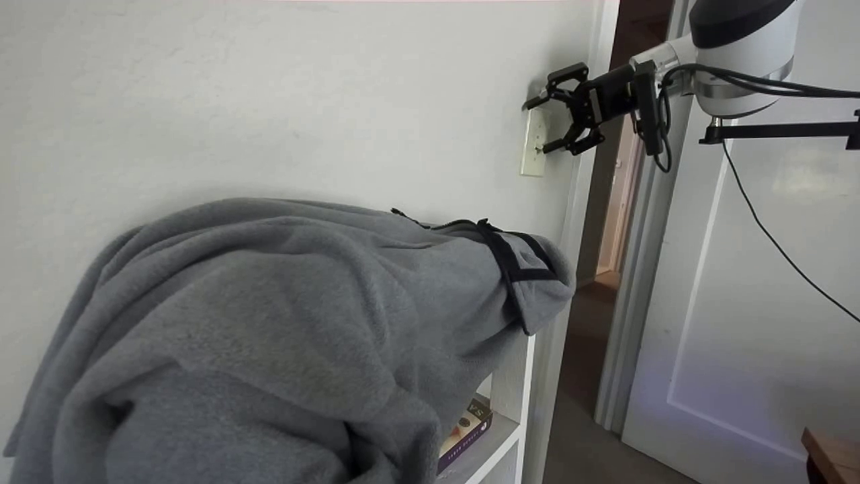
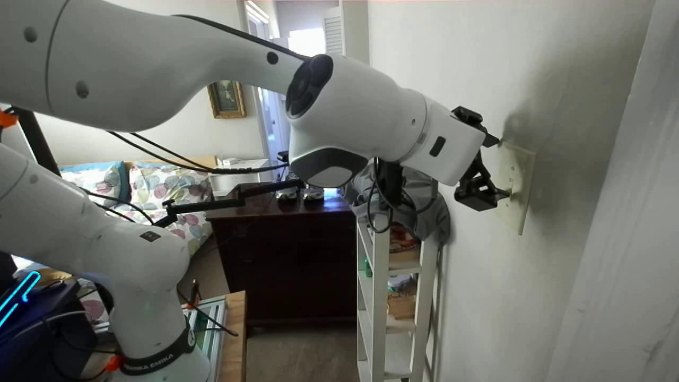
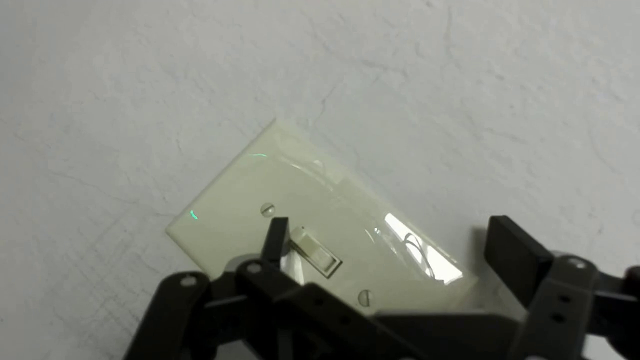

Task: Flip the light switch

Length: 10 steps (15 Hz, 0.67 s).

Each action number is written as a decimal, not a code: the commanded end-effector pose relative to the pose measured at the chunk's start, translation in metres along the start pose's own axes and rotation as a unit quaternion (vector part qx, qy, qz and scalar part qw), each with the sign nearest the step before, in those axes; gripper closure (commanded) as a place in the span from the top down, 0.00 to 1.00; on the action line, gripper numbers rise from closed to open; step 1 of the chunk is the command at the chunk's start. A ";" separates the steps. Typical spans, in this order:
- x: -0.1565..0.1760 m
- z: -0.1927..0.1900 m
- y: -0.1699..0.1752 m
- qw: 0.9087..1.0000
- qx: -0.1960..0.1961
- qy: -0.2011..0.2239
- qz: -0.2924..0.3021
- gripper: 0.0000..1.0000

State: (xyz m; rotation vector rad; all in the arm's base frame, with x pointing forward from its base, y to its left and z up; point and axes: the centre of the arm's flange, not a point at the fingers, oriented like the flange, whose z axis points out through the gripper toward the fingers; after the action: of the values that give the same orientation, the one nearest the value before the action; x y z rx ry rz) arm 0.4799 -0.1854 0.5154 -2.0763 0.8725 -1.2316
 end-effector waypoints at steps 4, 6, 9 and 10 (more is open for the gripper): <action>0.009 -0.003 -0.003 0.999 0.038 0.005 0.006 1.00; 0.012 -0.007 -0.006 0.999 0.043 0.009 0.006 1.00; 0.018 -0.017 -0.012 0.998 0.062 0.016 0.010 1.00; 0.021 -0.022 -0.016 0.997 0.070 0.021 0.010 1.00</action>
State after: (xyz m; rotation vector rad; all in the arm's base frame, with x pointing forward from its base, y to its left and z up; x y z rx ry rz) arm 0.4756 -0.1909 0.5250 -2.0114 0.8649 -1.2388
